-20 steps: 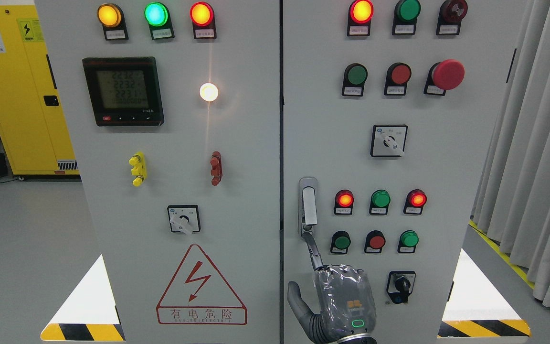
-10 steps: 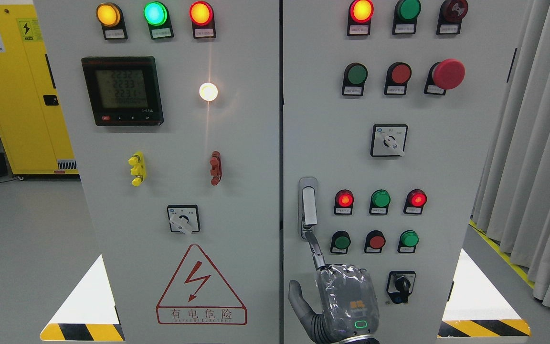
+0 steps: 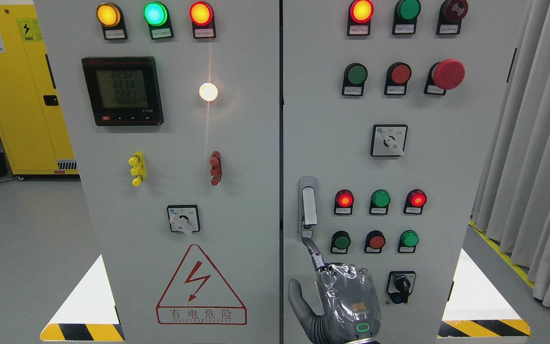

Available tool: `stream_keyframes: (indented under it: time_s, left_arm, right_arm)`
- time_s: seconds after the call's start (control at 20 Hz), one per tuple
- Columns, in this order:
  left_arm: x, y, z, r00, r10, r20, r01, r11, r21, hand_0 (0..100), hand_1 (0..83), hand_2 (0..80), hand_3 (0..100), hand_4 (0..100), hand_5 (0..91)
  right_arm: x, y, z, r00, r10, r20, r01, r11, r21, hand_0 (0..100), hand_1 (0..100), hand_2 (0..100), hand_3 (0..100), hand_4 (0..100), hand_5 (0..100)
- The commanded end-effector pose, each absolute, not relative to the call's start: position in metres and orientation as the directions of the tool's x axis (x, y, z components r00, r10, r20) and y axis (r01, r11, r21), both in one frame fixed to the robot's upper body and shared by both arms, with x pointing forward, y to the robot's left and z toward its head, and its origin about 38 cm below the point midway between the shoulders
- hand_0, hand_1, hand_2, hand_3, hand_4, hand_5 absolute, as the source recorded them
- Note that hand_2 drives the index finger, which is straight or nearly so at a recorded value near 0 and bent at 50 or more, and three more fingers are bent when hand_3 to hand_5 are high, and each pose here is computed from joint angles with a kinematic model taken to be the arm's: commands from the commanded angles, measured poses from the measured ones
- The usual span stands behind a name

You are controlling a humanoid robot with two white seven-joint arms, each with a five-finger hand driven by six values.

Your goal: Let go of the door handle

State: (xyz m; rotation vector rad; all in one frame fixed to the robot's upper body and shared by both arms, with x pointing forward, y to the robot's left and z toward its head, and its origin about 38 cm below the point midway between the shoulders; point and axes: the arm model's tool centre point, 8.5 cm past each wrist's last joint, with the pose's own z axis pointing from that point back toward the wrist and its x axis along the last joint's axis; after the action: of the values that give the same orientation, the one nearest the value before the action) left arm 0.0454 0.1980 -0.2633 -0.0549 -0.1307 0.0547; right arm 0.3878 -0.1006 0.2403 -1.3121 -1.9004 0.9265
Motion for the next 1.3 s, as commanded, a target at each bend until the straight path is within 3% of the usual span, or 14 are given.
stream_keyframes:
  time_s: [0.0,0.05,0.15,0.2,0.3,0.35,0.5,0.95,1.25]
  left_arm:
    - [0.045,0.198,-0.263,0.99,0.058,0.13,-0.051,0.997,-0.058,12,55.6,0.0,0,0,0.0]
    - [0.045,0.198,-0.263,0.99,0.057,0.128,-0.05,0.997,-0.058,12,55.6,0.0,0,0,0.0]
    - [0.045,0.198,-0.263,0.99,0.058,0.128,-0.051,0.997,-0.058,12,55.6,0.0,0,0,0.0]
    - [0.045,0.198,-0.263,0.99,0.058,0.128,-0.051,0.997,-0.058,12,55.6,0.0,0,0,0.0]
    - [0.045,0.198,-0.263,0.99,0.057,0.128,-0.05,0.997,-0.058,12,55.6,0.0,0,0,0.0]
    - [0.045,0.199,-0.263,0.99,0.057,0.128,-0.05,0.997,-0.057,12,55.6,0.0,0,0,0.0]
    - [0.045,0.198,-0.263,0.99,0.058,0.128,-0.051,0.997,-0.058,12,55.6,0.0,0,0,0.0]
    - [0.045,0.199,-0.263,0.99,0.058,0.128,-0.051,0.997,-0.057,12,55.6,0.0,0,0,0.0]
    - [0.045,0.199,-0.263,0.99,0.058,0.128,-0.051,0.997,-0.057,12,55.6,0.0,0,0,0.0]
  right_arm:
    - [0.38,-0.112,0.254,-0.282,0.951,0.125,0.534,0.264,-0.803,93,38,59,96,87,89]
    - [0.38,-0.116,0.254,-0.273,0.953,0.129,0.536,0.262,-0.802,99,35,67,100,87,88]
    - [0.381,-0.122,0.256,-0.26,0.956,0.132,0.542,0.258,-0.8,86,34,71,100,90,90]
    - [0.381,-0.123,0.257,-0.258,0.957,0.133,0.542,0.257,-0.8,85,31,76,100,93,94]
    - [0.382,-0.125,0.259,-0.251,0.959,0.134,0.548,0.255,-0.797,59,26,84,100,98,99]
    - [0.382,-0.125,0.261,-0.253,0.958,0.133,0.551,0.255,-0.794,51,22,88,100,99,100]
    - [0.383,-0.125,0.263,-0.257,0.958,0.129,0.554,0.255,-0.792,38,20,95,100,100,100]
    - [0.394,-0.119,0.292,-0.271,0.957,0.101,0.576,0.245,-0.78,32,22,99,100,100,100]
    - [0.4,-0.118,0.304,-0.265,0.961,0.082,0.597,0.231,-0.768,29,30,100,100,100,100]
